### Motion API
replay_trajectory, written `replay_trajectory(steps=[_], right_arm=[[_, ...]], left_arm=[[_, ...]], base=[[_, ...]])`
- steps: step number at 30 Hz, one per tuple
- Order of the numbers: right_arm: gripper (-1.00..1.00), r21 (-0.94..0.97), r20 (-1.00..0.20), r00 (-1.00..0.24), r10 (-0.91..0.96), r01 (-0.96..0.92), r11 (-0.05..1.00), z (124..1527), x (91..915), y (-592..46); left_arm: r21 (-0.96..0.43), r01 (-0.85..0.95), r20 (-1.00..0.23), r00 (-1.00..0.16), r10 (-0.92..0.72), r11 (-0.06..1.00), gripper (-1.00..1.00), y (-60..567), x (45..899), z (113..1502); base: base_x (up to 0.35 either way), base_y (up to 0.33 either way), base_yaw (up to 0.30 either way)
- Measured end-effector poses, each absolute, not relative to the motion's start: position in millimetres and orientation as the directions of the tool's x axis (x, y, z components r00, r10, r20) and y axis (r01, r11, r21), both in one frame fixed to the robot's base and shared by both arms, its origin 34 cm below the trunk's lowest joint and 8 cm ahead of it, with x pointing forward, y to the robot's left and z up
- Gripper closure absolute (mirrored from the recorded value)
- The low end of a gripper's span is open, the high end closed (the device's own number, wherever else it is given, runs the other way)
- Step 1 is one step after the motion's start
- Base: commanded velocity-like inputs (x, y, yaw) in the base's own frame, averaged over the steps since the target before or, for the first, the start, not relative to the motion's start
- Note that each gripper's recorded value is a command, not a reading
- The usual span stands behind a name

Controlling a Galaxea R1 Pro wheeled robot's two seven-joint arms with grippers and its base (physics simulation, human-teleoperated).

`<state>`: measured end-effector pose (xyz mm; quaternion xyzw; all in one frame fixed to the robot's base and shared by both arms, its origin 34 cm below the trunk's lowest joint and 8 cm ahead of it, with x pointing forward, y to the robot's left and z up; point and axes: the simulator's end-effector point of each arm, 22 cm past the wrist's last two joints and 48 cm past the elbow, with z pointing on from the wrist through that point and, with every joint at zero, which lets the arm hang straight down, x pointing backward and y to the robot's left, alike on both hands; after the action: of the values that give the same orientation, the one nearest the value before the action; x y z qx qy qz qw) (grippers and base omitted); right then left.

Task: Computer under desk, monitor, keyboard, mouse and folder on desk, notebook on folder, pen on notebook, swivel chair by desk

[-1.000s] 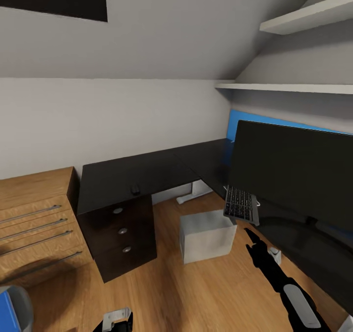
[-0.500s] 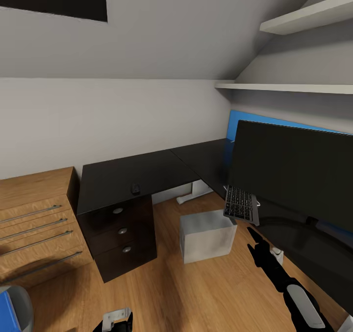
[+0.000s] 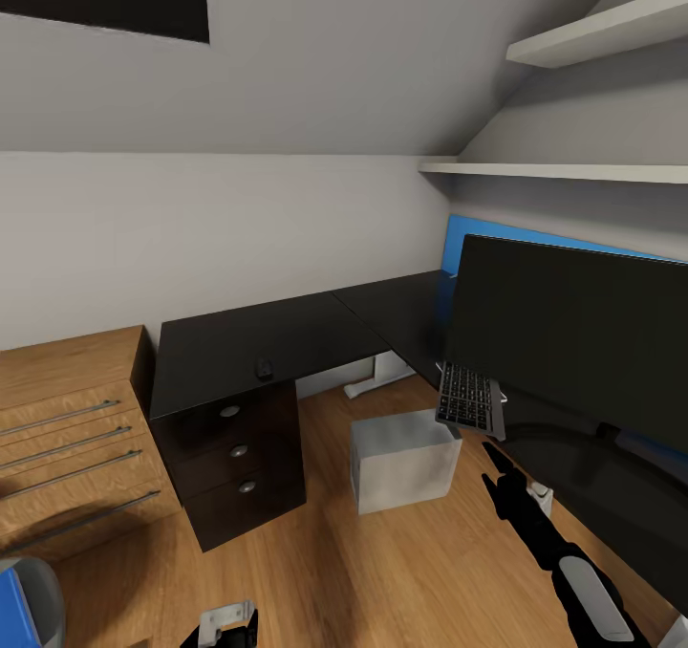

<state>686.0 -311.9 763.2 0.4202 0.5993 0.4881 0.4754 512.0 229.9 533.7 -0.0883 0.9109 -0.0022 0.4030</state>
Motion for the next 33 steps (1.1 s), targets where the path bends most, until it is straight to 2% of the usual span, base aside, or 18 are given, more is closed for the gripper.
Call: replay_trajectory(steps=[27,33], right_arm=[[-1.00,0.986,-0.158,-0.203,0.966,0.025,0.166,763,684,-310],[-1.00,0.992,-0.123,-0.190,0.974,-0.063,0.113,799,700,-302]], left_arm=[[-0.075,-0.159,-0.734,-0.660,-0.163,0.984,-1.00,230,512,534],[-0.102,-0.167,-0.737,-0.649,-0.188,0.981,-1.00,214,515,539]], base=[[0.000,0.000,0.000],[0.000,0.000,0.000]])
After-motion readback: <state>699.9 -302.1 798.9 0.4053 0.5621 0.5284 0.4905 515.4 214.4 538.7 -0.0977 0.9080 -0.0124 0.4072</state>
